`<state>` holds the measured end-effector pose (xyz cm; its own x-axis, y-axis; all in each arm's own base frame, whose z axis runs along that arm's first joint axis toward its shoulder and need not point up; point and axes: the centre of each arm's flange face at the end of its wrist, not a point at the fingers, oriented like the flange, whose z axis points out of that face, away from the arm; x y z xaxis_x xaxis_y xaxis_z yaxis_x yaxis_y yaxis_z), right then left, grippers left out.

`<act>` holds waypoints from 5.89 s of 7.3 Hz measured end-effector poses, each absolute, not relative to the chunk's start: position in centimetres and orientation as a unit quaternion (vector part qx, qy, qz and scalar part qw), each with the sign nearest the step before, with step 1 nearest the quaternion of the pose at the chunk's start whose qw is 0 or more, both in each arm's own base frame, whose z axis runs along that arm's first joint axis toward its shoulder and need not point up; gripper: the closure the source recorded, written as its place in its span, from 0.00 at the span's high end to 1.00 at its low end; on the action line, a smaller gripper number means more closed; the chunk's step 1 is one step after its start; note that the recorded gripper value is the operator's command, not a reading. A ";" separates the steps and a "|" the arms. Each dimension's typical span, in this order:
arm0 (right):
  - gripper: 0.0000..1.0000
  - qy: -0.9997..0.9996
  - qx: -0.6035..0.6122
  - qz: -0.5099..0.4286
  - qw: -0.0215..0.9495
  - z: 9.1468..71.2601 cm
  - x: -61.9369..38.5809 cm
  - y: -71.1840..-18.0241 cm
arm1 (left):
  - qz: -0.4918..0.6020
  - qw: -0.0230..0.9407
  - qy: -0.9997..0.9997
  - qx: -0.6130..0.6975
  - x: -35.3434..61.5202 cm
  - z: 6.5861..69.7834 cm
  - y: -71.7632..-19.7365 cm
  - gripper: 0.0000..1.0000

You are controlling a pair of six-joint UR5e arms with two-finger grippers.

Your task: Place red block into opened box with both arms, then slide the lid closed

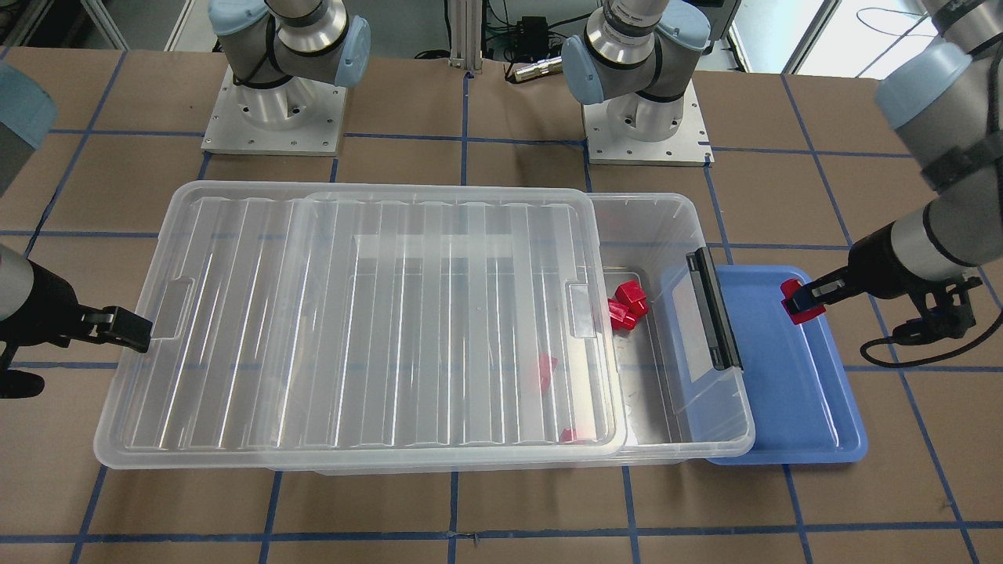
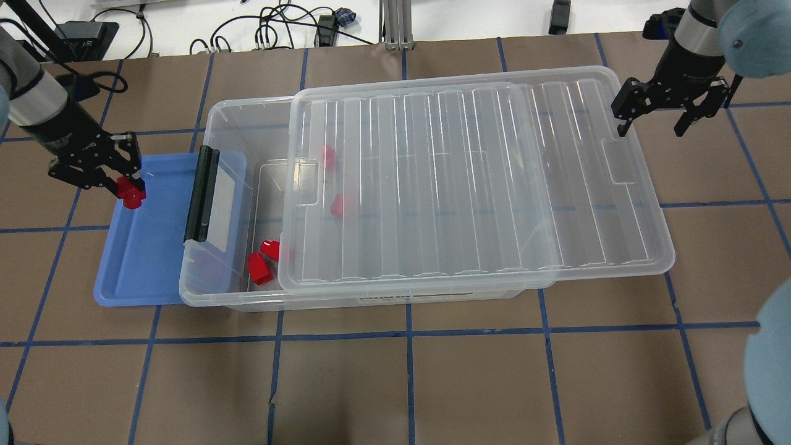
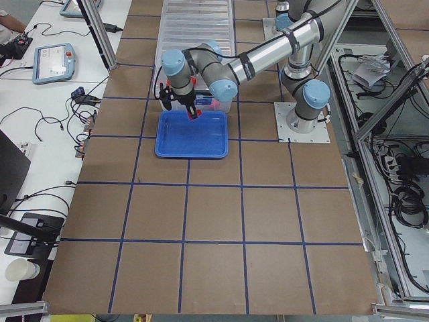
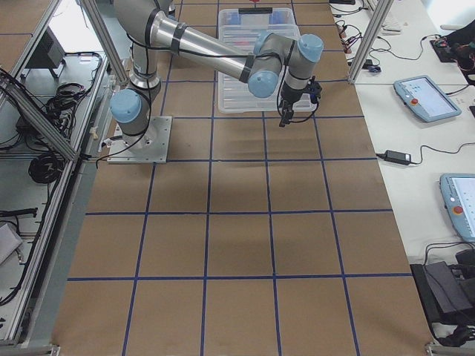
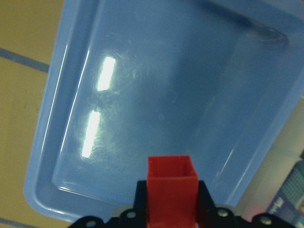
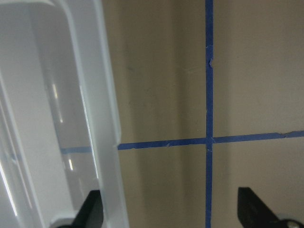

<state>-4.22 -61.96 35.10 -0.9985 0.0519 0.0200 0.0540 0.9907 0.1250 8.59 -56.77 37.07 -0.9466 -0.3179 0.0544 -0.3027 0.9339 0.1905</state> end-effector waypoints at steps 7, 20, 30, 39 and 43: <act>1.00 -0.998 0.000 -0.068 0.012 34.9 -8.5 -61.8 | -0.094 0.029 -0.991 0.087 -9.3 37.9 -56.6 0.00; 1.00 -0.999 -0.006 -0.028 0.025 44.8 -7.2 -59.3 | -0.019 0.057 -0.997 0.056 -12.8 25.1 -54.1 0.10; 1.00 -0.999 -0.004 -0.031 0.023 44.4 -7.2 -59.3 | 0.007 0.034 -0.998 0.043 -12.3 28.8 -55.2 1.00; 1.00 -0.998 -0.019 -0.055 0.020 43.2 -9.9 -58.8 | 0.008 0.002 -0.999 0.032 -12.3 51.9 -52.1 1.00; 1.00 -0.996 -0.057 -0.074 0.008 39.4 -13.7 -57.6 | 0.023 -0.003 -0.999 -0.040 -12.2 53.2 -50.9 1.00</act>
<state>-13.70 -57.56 39.37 -0.9933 0.1133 0.0238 0.1156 0.9824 0.1468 -12.22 -50.85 53.24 -0.9968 0.0795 -0.0082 0.0798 0.9957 -0.0466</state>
